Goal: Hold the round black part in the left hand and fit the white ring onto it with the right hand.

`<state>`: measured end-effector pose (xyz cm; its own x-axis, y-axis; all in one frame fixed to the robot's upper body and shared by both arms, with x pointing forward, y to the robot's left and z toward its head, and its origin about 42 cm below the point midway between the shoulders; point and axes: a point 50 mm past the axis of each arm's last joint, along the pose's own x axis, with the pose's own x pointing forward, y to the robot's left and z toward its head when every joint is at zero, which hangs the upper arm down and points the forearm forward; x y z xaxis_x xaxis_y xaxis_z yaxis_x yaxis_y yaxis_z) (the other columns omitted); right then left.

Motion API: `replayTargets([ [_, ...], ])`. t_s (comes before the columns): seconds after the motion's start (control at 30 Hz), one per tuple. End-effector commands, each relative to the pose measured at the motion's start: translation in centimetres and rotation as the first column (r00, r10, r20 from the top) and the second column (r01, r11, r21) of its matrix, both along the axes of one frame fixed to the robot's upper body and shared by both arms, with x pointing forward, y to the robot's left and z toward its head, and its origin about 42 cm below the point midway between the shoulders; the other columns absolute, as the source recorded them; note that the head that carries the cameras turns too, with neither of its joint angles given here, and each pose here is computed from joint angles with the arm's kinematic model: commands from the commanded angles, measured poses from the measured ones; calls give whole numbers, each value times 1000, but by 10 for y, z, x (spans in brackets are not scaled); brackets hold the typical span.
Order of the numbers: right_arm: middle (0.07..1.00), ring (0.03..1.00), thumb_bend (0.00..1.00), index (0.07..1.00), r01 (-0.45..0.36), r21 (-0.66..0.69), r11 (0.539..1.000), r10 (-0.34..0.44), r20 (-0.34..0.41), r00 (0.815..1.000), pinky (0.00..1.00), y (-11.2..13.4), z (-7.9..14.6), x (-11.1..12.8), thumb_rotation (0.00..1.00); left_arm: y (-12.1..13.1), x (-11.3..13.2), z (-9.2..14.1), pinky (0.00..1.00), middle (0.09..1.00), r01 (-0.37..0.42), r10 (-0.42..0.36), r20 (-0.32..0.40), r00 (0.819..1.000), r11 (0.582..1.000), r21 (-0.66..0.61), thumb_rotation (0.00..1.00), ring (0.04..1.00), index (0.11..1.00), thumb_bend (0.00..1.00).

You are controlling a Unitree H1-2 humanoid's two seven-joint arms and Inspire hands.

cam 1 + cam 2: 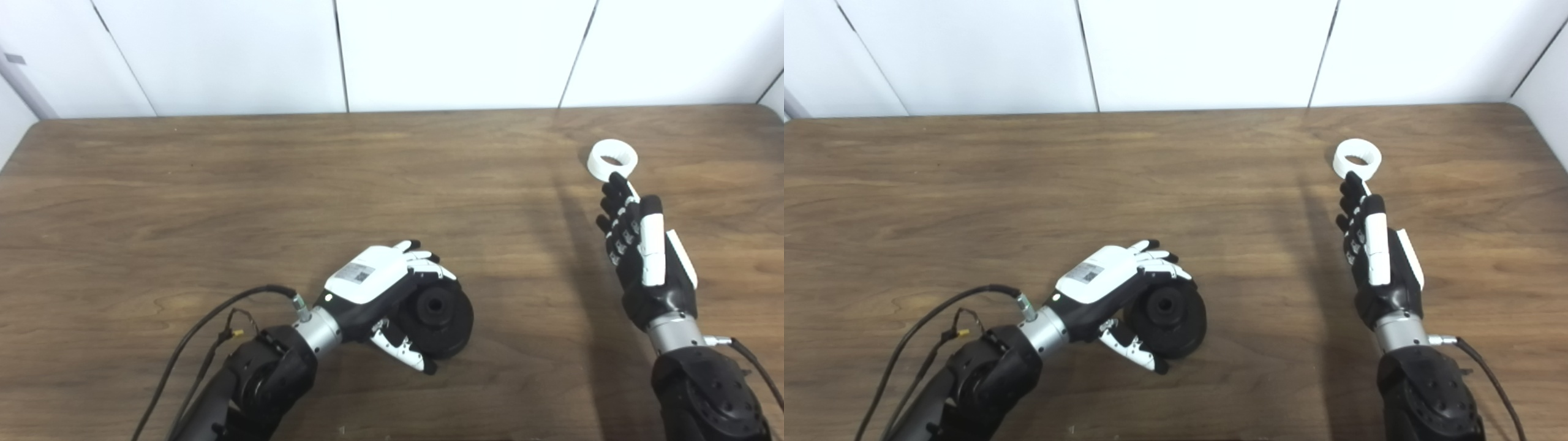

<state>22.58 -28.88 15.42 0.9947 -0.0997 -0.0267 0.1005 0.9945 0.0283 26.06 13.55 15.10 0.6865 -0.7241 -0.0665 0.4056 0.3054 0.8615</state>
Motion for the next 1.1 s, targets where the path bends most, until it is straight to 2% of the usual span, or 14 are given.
replayTargets([
  [0.0, 981, 1000, 696, 969, -15, 6, 1000, 15, 82, 997, 1000, 6, 19, 6, 1000, 5, 2, -5, 1000, 808, -14, 13, 22, 1000, 999, 40, 63, 911, 480, 526],
  [0.13, 993, 1000, 694, 972, -18, 18, 1000, 16, 83, 996, 1000, 7, 19, 6, 1000, 7, 1, -10, 1000, 806, -23, 21, 36, 999, 999, 41, 62, 908, 480, 526],
  [0.33, 977, 1000, 681, 966, -7, 1, 1000, 7, 87, 996, 1000, 9, 19, 6, 1000, 10, 0, -11, 1000, 809, -21, 20, 16, 1000, 998, 57, 62, 912, 480, 526],
  [0.5, 973, 1000, 679, 966, 3, 16, 1000, -5, 87, 996, 1000, 12, 18, 6, 1000, 14, -1, -11, 1000, 806, -17, 18, -19, 1000, 996, 88, 62, 914, 480, 526],
  [0.77, 989, 1000, 672, 974, -14, 34, 999, 10, 97, 995, 997, 14, 17, 7, 996, 20, -2, -2, 993, 803, -7, 34, -118, 992, 976, 216, 66, 915, 482, 526],
  [1.07, 996, 1000, 666, 982, -16, 25, 1000, 14, 92, 996, 1000, 11, 16, 6, 1000, 19, -1, 3, 961, 807, -8, 45, -142, 989, 967, 253, 66, 906, 482, 526],
])
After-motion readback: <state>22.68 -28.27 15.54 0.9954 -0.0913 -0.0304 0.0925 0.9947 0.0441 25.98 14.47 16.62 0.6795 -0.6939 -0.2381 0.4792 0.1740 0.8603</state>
